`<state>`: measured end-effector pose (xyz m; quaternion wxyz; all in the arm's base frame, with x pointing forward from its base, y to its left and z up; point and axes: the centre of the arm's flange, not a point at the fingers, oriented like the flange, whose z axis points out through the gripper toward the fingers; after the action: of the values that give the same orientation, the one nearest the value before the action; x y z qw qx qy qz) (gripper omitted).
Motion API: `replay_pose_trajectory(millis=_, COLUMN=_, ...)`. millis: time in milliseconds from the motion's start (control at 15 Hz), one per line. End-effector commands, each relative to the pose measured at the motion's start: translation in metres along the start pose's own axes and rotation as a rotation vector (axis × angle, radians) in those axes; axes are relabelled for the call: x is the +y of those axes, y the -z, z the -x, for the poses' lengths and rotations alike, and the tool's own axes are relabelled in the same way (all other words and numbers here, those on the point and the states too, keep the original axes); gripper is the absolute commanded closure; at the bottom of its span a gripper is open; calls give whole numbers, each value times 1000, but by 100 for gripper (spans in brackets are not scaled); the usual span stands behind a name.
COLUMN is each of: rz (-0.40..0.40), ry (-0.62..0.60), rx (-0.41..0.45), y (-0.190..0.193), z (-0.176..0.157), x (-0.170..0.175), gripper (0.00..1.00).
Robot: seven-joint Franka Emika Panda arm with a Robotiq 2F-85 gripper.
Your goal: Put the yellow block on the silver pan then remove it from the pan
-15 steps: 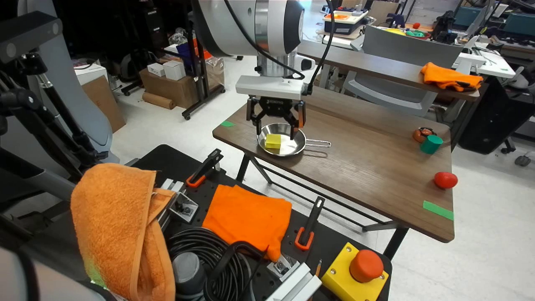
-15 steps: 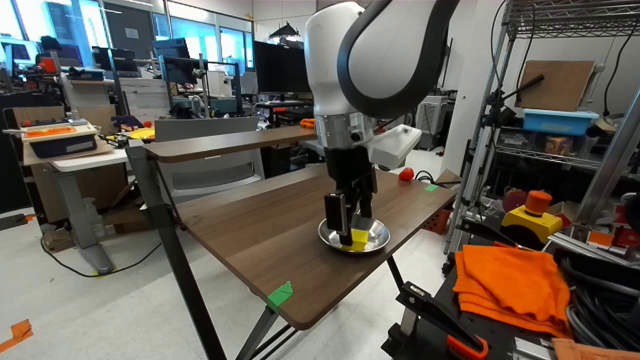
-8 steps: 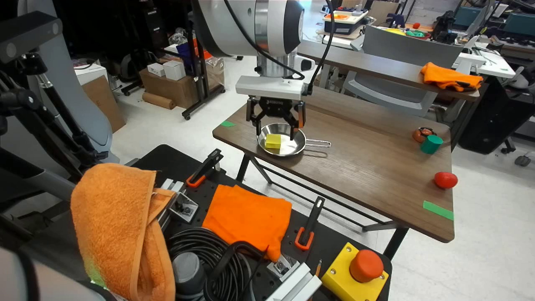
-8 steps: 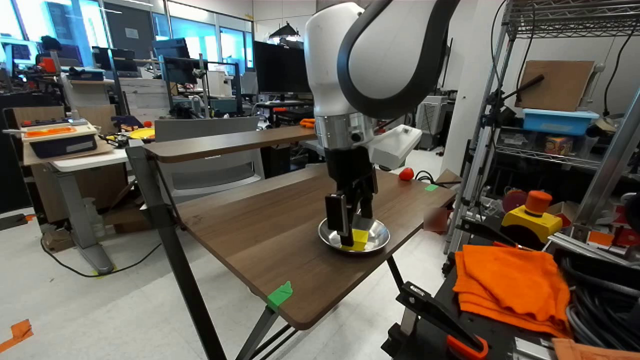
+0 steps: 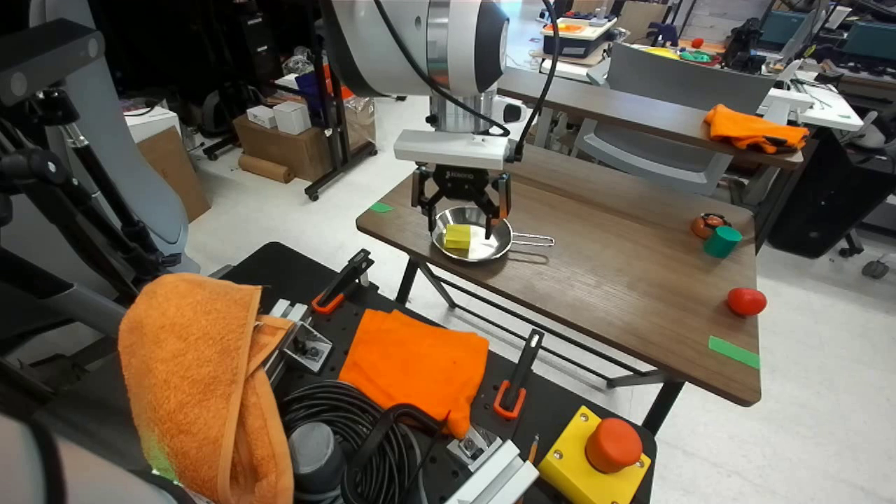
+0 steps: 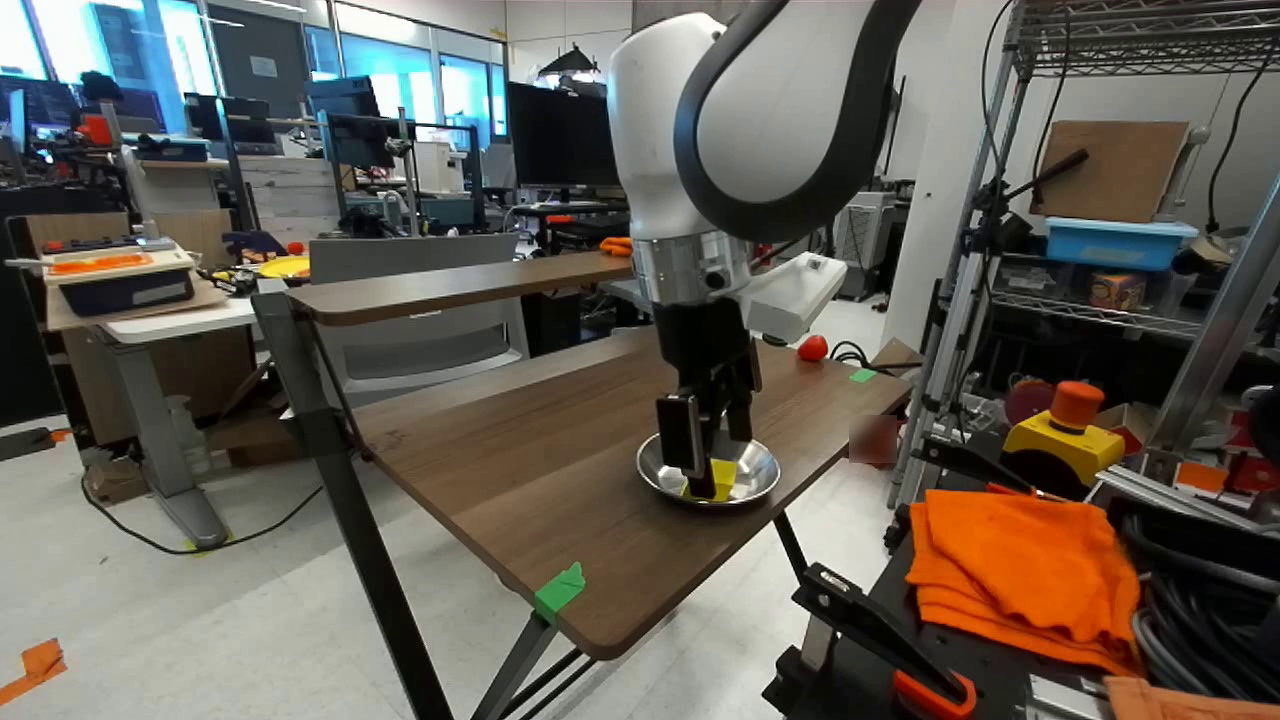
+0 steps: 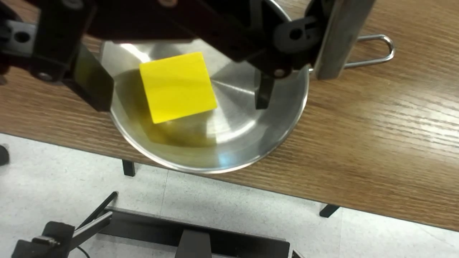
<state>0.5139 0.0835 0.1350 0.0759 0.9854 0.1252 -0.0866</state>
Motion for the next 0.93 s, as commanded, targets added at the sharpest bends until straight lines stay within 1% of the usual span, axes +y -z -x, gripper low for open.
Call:
replay_pose_trajectory(millis=0, rz=-3, ry=6, rx=-18, y=0, z=-6, x=2, gripper=0)
replay_pose_trajectory(millis=267, rz=2, ry=4, rx=-26, y=0, z=-6, x=2, gripper=0)
replay_pose_trajectory(millis=333, rz=3, ry=2, rx=-28, y=1, z=-7, x=2, gripper=16)
replay_pose_trajectory(millis=400, rz=4, ry=2, rx=-29, y=1, z=-7, x=3, gripper=28)
replay_pose_trajectory(millis=467, rz=4, ry=2, rx=-30, y=1, z=-7, x=3, gripper=34)
replay_pose_trajectory(millis=733, rz=7, ry=5, rx=-38, y=-3, z=-6, x=1, gripper=66)
replay_pose_trajectory(millis=800, rz=9, ry=5, rx=-40, y=-3, z=-6, x=1, gripper=73)
replay_pose_trajectory(millis=867, rz=10, ry=5, rx=-42, y=-4, z=-5, x=1, gripper=77)
